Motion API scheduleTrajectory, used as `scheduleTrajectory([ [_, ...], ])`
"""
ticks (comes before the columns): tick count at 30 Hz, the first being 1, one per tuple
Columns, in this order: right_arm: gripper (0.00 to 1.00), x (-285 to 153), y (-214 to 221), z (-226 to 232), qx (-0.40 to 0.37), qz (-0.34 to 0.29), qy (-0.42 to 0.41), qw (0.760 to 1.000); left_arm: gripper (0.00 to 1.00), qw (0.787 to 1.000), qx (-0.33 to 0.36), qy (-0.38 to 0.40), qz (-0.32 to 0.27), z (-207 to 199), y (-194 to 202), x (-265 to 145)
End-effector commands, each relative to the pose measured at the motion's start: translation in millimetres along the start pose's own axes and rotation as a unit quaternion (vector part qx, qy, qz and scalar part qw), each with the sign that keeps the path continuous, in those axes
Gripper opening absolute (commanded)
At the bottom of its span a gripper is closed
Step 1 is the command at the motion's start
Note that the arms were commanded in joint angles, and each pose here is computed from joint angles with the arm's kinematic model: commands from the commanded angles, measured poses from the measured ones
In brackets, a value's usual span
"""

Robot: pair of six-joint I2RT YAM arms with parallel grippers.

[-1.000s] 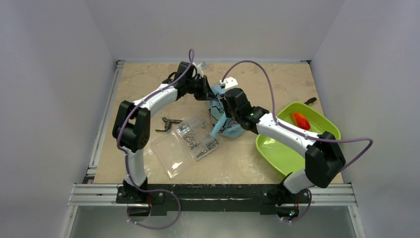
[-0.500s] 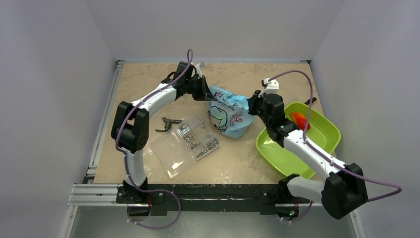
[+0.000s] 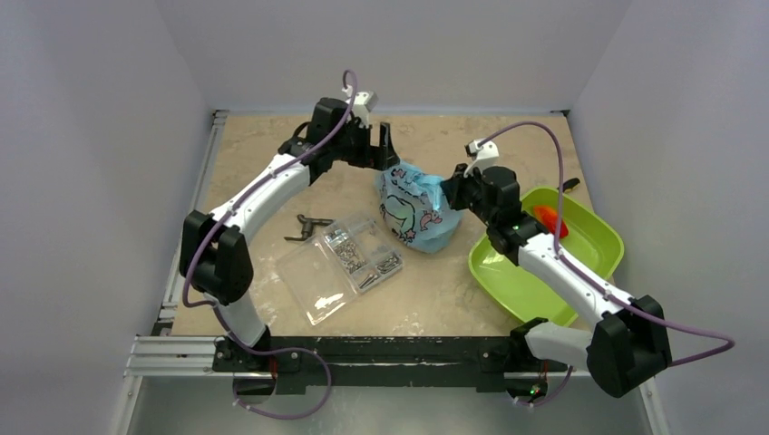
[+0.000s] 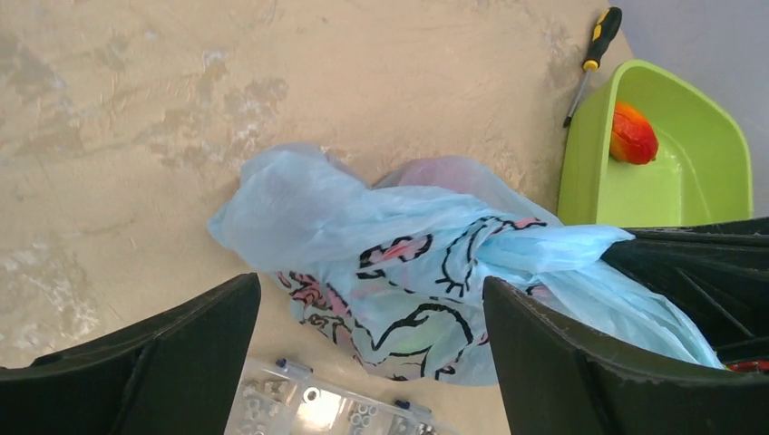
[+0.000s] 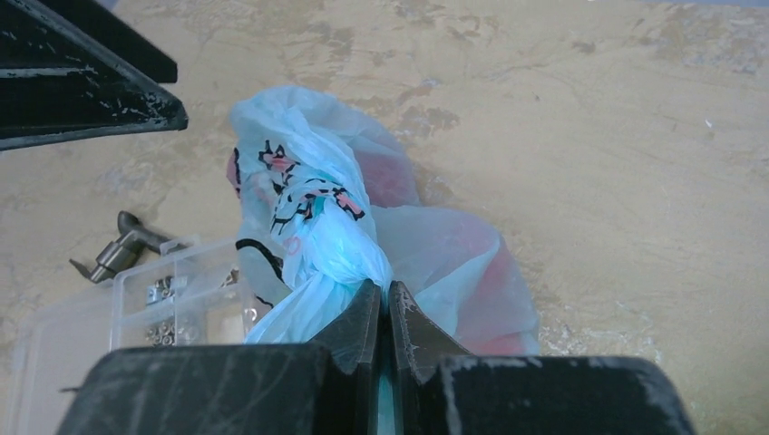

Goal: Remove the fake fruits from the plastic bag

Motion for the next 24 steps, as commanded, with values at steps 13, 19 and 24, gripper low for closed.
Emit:
scheduleTrajectory([
  [13, 0.00, -6, 4, 19, -0.015, 0.018, -0.098, 0.995, 0.85, 0.977, 0.214, -0.024, 0.000, -54, 15, 29],
  [19, 0.00, -9, 8, 16, -0.016, 0.023, -0.094, 0.995, 0.55, 0.975, 0.219, -0.025, 0.021, -53, 21, 37],
  [24, 0.00, -10, 8, 16, -0.017, 0.022, -0.094, 0.995, 0.62, 0.976, 0.214, -0.016, 0.030, -53, 25, 44],
])
Point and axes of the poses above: each gripper's point midway between its finger pads, its own x axis out along the fingers, its own z axis along the line the jaws close on, y = z × x, the point moved 8 cm from there along -x, back along the fingers, and after that the axes turned 13 degrees about x, right-handed, at the moved point
